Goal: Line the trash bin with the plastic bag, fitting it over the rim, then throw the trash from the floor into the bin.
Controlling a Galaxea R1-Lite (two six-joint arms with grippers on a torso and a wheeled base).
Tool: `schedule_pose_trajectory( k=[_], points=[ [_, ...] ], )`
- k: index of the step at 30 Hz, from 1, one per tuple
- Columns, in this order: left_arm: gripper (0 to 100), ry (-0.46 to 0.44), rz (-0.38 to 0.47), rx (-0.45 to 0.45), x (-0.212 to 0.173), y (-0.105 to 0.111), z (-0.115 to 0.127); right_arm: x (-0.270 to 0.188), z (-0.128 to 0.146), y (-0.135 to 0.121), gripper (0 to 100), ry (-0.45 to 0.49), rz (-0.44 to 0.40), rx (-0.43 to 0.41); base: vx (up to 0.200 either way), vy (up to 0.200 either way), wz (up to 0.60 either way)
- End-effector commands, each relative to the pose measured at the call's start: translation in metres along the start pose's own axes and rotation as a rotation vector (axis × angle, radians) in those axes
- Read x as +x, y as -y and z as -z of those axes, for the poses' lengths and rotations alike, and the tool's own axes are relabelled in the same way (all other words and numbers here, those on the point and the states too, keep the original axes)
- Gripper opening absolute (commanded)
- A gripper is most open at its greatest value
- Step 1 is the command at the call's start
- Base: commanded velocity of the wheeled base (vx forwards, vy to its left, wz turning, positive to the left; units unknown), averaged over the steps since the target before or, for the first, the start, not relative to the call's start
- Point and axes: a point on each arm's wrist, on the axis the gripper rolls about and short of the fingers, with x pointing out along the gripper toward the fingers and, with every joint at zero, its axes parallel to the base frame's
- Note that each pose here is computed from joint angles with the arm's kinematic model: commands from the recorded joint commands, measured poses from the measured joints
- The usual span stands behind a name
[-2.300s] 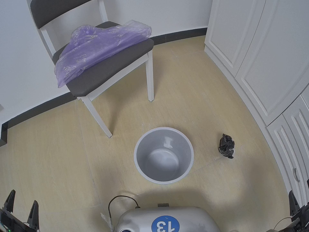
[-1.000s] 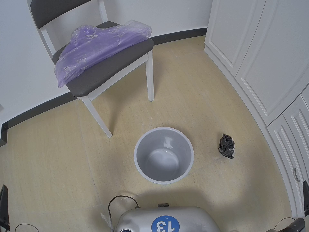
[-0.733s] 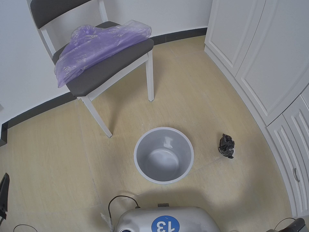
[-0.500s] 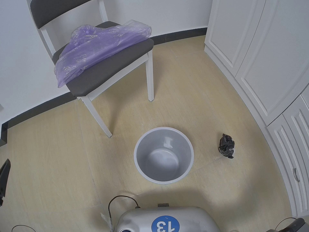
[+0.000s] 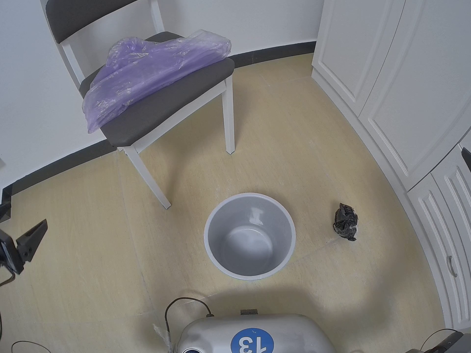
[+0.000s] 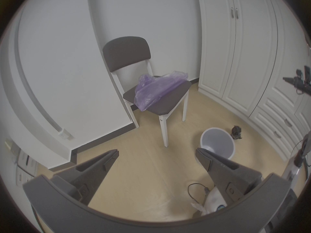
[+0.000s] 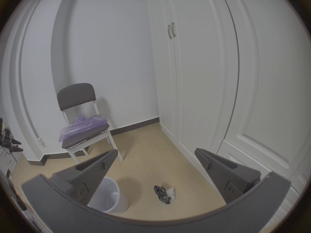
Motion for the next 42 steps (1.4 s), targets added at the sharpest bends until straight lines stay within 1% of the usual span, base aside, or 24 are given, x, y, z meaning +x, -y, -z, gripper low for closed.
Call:
schedule_pose_trajectory(
  k=[1,2,3,4,6,8,11,12,13,15,17,19,21,22,25,26,29,31,33,37,42],
  points=[
    [100,-0.087,-0.046,0.066,0.042,-0.004,-0.011,0.025,0.009,0.001,100,-0.084,0.042,0.008,0.0,0.0,0.0],
    [100,-0.087,-0.046,0.066,0.042,-0.004,-0.011,0.025,0.009,0.001,100,-0.084,0.042,0.008,0.0,0.0,0.0],
    [100,-0.098,-0.052,0.082,0.057,-0.007,-0.019,0.029,0.011,0.001,100,-0.093,0.046,0.01,0.0,0.0,0.0],
    [100,-0.102,-0.051,0.087,0.062,-0.007,-0.022,0.029,0.011,0.001,100,-0.091,0.046,0.01,0.0,0.0,0.0],
    [100,-0.103,-0.053,0.092,0.077,-0.009,-0.029,0.03,0.01,0.001,100,-0.078,0.043,0.012,0.0,0.0,0.0],
    [100,-0.099,-0.059,0.089,0.1,-0.012,-0.039,0.03,0.007,-0.001,100,-0.047,0.027,0.015,0.0,0.0,0.0],
    [100,-0.082,-0.081,0.083,0.127,-0.018,-0.047,0.029,0.002,-0.004,100,-0.01,0.012,0.018,0.0,0.0,0.0],
    [100,-0.082,-0.081,0.083,0.127,-0.018,-0.047,0.029,0.002,-0.004,100,-0.01,0.012,0.018,0.0,0.0,0.0],
    [100,-0.06,-0.112,0.079,0.146,-0.026,-0.053,0.029,-0.002,-0.007,100,0.015,0.002,0.023,0.0,0.0,0.0],
    [100,-0.043,-0.125,0.076,0.16,-0.03,-0.058,0.028,-0.002,-0.009,100,0.023,-0.004,0.028,0.0,0.0,0.0],
    [100,-0.048,-0.125,0.076,0.17,-0.031,-0.059,0.028,-0.001,-0.011,100,0.024,-0.008,0.031,0.0,0.0,0.0],
    [100,-0.077,-0.121,0.071,0.19,-0.032,-0.056,0.022,0.001,-0.015,100,0.028,-0.032,0.041,0.0,0.0,0.0],
    [100,-0.08,-0.127,0.069,0.195,-0.033,-0.056,0.02,0.001,-0.015,100,0.03,-0.041,0.047,0.0,0.0,0.0],
    [100,-0.081,-0.153,0.067,0.203,-0.039,-0.056,0.015,0.0,-0.017,100,0.039,-0.067,0.058,0.0,0.0,0.0],
    [100,-0.074,-0.166,0.064,0.213,-0.042,-0.057,0.011,-0.002,-0.019,100,0.05,-0.086,0.063,0.0,0.0,0.0],
    [100,-0.062,-0.176,0.06,0.224,-0.045,-0.059,0.01,-0.003,-0.019,100,0.057,-0.091,0.065,0.0,0.0,0.0],
    [100,-0.046,-0.202,0.057,0.235,-0.051,-0.06,0.01,-0.004,-0.019,100,0.061,-0.092,0.066,0.0,0.0,0.0],
    [100,-0.007,-0.218,0.05,0.241,-0.054,-0.068,0.01,-0.003,-0.02,100,0.058,-0.093,0.066,0.0,0.0,0.0],
    [100,0.001,-0.221,0.045,0.244,-0.056,-0.071,0.01,-0.002,-0.019,100,0.055,-0.094,0.065,0.0,0.0,0.0],
    [100,-0.009,-0.213,0.046,0.253,-0.054,-0.067,0.01,-0.002,-0.02,100,0.055,-0.094,0.067,0.0,0.0,0.0],
    [100,-0.005,-0.198,0.047,0.25,-0.05,-0.068,0.011,-0.004,-0.02,100,0.062,-0.095,0.074,0.0,0.0,0.0]
  ],
)
